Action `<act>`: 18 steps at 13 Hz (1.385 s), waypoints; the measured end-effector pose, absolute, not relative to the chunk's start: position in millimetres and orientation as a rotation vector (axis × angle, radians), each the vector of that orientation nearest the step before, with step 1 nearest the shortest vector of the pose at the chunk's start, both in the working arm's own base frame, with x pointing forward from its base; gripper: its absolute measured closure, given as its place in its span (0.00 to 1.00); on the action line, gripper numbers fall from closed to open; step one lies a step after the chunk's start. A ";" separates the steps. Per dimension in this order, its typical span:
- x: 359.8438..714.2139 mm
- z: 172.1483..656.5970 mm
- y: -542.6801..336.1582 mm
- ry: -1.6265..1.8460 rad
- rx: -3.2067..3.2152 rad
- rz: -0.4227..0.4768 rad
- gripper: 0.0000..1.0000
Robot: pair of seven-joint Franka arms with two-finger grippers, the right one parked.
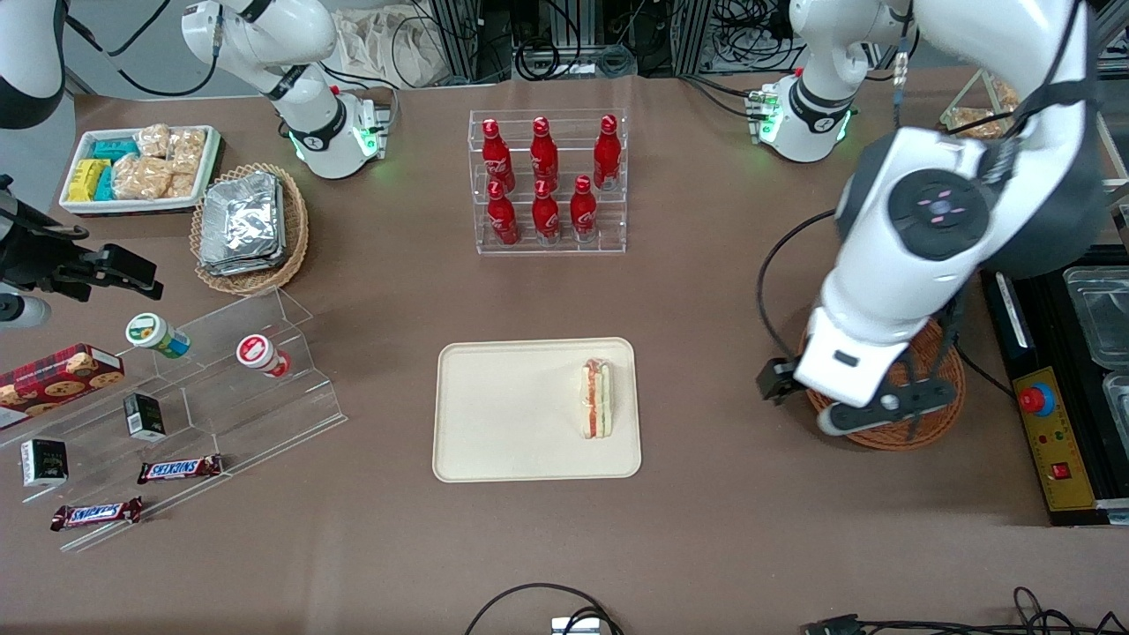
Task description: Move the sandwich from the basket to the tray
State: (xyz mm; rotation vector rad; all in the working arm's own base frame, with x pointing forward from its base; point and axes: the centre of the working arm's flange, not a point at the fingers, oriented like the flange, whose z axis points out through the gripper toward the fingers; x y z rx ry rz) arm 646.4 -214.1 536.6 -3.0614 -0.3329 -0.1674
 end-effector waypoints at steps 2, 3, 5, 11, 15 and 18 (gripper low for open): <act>643.2 553.1 -191.9 -0.294 -3.075 -0.146 0.00; 641.6 558.1 -181.8 -0.284 -3.071 -0.130 0.00; 640.1 560.9 -164.8 -0.243 -3.078 -0.080 0.00; 627.8 591.5 -127.9 -0.106 -3.103 -0.099 0.00; 593.7 613.3 -78.6 0.080 -3.095 -0.068 0.00; 568.6 624.5 -51.4 0.142 -3.086 -0.058 0.00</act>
